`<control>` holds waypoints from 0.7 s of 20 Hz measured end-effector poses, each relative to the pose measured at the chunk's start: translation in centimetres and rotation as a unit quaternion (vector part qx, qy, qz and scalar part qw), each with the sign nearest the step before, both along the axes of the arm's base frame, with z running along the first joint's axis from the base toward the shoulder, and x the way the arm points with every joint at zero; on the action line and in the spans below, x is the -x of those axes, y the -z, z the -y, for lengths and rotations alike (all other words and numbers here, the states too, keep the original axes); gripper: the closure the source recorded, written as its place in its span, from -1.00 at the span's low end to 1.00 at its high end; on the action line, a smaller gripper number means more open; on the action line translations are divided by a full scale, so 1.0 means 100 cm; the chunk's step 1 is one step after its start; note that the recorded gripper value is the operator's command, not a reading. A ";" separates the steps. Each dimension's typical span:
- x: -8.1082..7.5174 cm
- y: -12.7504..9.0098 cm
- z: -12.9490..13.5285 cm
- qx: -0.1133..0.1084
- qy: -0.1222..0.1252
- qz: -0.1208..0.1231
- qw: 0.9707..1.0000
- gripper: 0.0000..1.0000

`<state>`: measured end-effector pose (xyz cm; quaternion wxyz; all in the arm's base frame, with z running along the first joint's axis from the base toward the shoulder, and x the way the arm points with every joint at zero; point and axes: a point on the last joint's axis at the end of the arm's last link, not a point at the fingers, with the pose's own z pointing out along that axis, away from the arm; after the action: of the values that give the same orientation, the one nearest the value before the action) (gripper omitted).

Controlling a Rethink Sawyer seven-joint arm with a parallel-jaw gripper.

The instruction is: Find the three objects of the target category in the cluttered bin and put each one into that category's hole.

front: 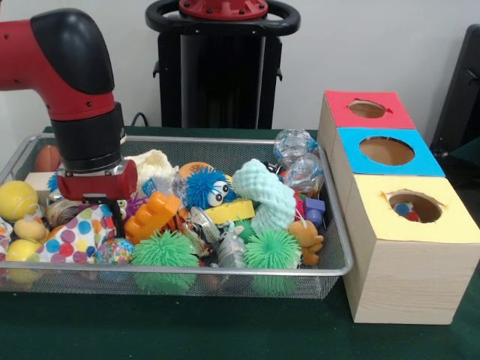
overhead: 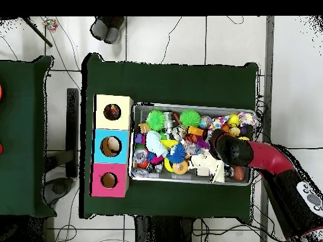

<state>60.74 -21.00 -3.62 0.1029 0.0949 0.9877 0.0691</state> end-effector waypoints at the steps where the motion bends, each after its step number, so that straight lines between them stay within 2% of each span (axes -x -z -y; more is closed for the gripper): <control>1: 0.001 0.000 0.001 0.000 0.001 0.000 1.000 1.00; 6: 0.002 -0.005 0.000 0.001 -0.002 0.000 1.000 1.00; 8: 0.005 -0.023 -0.003 0.006 -0.009 0.002 1.000 1.00; 10: 0.005 -0.030 -0.004 0.007 -0.011 0.001 1.000 1.00; 12: 0.006 -0.050 -0.007 0.008 -0.013 -0.001 1.000 1.00; 14: 0.005 -0.080 -0.011 0.008 -0.014 -0.009 1.000 1.00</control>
<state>60.29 -19.92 4.39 0.0942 0.0814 0.9903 0.0622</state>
